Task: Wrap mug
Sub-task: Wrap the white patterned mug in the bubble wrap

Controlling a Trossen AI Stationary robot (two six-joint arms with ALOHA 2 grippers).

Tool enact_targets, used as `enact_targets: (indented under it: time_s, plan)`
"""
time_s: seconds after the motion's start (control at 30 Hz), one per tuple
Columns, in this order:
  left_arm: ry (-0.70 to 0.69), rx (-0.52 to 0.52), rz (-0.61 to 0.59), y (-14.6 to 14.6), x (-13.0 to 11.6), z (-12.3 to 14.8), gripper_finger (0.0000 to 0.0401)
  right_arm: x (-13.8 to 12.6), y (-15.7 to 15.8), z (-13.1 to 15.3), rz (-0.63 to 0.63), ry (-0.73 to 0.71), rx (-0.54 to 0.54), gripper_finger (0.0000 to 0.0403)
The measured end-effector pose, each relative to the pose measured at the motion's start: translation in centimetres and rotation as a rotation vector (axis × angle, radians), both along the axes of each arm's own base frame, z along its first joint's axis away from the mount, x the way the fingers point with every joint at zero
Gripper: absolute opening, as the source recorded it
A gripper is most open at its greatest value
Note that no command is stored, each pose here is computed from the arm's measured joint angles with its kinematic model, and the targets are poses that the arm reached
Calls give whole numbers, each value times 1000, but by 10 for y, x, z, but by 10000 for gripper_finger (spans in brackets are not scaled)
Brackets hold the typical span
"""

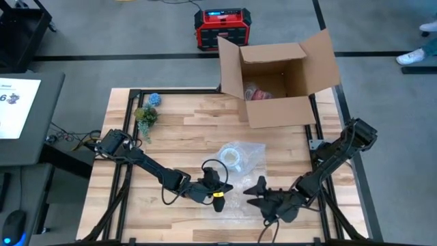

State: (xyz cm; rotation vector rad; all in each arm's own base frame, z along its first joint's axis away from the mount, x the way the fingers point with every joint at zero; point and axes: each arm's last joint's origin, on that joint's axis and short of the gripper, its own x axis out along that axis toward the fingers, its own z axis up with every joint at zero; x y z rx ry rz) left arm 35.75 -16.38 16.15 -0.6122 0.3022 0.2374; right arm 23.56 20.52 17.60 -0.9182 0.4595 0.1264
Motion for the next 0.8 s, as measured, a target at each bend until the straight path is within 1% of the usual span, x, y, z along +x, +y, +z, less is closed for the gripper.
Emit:
enact_targets:
  time_s: [0.2,0.3,0.6,0.8]
  plan:
    - [-3,-18,5,0,0,0,0,-3,-3,-4,-18,36,-63,228]
    - [-4,-28,9,0,0,0,0,-3,-4,-5,-18,43,-71,228]
    - [-8,-44,14,0,0,0,0,-3,-4,-5,-24,39,-56,230]
    - [-18,-49,14,0,1,1,3,-3,-3,-5,3,59,-37,251]
